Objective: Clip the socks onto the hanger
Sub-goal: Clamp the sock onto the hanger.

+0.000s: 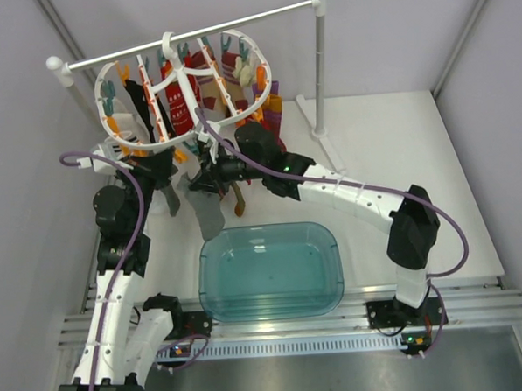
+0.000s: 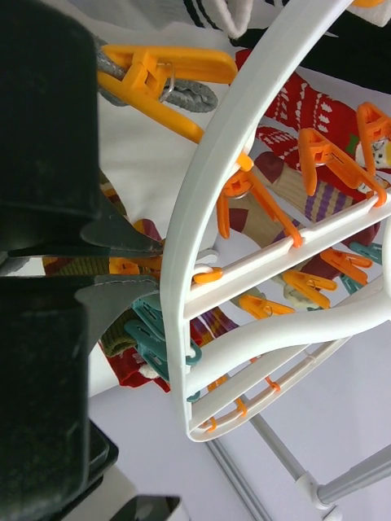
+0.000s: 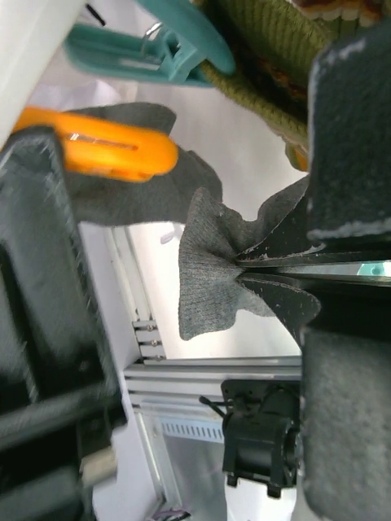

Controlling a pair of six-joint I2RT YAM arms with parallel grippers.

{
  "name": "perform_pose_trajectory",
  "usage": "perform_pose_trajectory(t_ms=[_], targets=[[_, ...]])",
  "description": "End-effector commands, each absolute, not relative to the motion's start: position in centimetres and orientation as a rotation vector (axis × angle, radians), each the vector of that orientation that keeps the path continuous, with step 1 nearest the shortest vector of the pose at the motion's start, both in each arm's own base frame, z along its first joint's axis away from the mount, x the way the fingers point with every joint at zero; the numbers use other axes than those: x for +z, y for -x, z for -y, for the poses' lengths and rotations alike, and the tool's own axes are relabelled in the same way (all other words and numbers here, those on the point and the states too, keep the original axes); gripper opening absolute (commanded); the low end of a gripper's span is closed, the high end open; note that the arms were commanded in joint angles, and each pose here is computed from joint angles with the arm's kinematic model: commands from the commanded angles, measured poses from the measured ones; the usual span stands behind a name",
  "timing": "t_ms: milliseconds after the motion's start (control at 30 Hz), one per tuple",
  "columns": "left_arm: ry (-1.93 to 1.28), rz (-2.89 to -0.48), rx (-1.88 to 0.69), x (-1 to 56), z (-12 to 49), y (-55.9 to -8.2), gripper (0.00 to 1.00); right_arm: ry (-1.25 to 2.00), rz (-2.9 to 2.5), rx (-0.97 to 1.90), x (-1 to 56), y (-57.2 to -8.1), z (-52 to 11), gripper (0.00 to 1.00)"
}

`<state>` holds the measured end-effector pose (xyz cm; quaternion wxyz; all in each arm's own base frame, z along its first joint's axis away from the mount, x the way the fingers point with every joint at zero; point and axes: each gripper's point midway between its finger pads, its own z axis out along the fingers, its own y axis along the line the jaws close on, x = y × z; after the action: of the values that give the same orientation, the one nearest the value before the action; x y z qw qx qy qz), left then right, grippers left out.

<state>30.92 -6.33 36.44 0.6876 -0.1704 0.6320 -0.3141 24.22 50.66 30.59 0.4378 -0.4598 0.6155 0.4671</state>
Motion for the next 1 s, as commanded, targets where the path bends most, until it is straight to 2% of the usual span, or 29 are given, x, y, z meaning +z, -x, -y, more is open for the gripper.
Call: perform_pose_trajectory(t_ms=[0,167,967], targets=[[0.348,-1.402,-0.722,36.7,6.7,-30.4,0.00,1.080,-1.480,1.157,32.8,-26.3,-50.9,0.00],[0.347,-1.409,-0.714,36.4,6.7,-30.3,0.00,1.041,-1.464,1.128,33.2,-28.0,-50.3,0.00],[0.327,-1.426,-0.754,36.1,7.4,-30.2,0.00,0.985,-1.409,1.118,35.4,-29.8,-50.2,0.00]])
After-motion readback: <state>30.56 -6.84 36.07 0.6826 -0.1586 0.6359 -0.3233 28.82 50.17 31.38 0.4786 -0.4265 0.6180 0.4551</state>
